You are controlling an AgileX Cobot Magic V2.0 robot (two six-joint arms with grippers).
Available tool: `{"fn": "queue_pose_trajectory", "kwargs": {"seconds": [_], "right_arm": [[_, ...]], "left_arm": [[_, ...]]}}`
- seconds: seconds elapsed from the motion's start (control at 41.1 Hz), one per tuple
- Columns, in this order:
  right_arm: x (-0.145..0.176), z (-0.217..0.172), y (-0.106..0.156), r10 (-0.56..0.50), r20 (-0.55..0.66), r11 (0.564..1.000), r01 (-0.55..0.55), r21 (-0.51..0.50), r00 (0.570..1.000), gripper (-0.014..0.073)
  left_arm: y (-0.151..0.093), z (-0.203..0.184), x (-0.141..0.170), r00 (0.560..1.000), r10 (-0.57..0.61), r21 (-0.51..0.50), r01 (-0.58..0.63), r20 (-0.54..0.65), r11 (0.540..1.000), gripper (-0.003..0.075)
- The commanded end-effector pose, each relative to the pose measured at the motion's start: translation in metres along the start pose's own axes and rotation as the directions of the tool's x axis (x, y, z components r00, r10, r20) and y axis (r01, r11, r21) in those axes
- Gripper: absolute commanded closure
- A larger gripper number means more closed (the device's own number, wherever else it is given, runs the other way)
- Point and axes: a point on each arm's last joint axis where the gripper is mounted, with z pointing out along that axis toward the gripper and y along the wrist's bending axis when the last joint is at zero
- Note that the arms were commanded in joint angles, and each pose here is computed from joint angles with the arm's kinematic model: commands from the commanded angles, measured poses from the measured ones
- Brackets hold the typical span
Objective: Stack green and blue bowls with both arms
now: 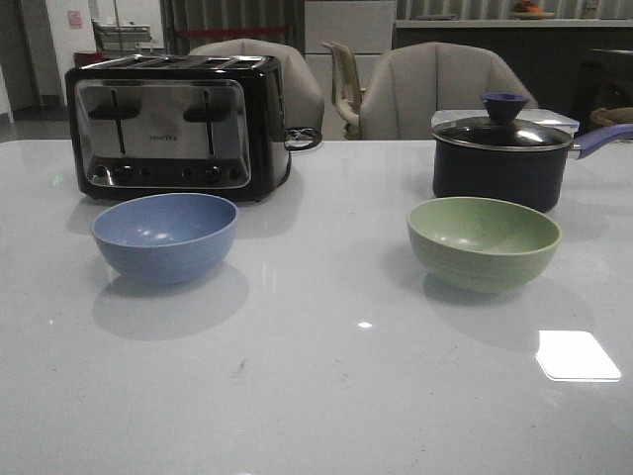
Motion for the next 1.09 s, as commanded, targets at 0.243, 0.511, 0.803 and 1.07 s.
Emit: {"fn": "queue_pose_trajectory", "kwargs": {"seconds": [0.243, 0.511, 0.803, 1.07], "right_arm": [[0.012, 0.058, -0.002, 0.004, -0.319, 1.000, -0.007, -0.009, 0.948, 0.0560], [0.037, 0.094, -0.003, 0.011, -0.509, 1.000, -0.017, -0.006, 0.861, 0.0559], [0.057, 0.126, -0.005, 0.019, -0.609, 1.000, -0.023, 0.002, 0.793, 0.0139], [0.056, 0.162, 0.001, 0.133, -0.673, 0.987, -0.160, 0.022, 0.727, 0.0038]], "left_arm": [[-0.001, 0.034, 0.004, 0.973, -0.012, -0.004, 0.011, -0.230, 1.000, 0.0618], [-0.001, 0.046, 0.010, 0.956, -0.012, -0.007, 0.010, -0.293, 1.000, 0.0618], [-0.001, 0.047, 0.010, 0.956, -0.012, -0.007, 0.010, -0.293, 1.000, 0.0618], [-0.001, 0.047, 0.010, 0.957, -0.012, -0.007, 0.010, -0.291, 1.000, 0.0618]]}}
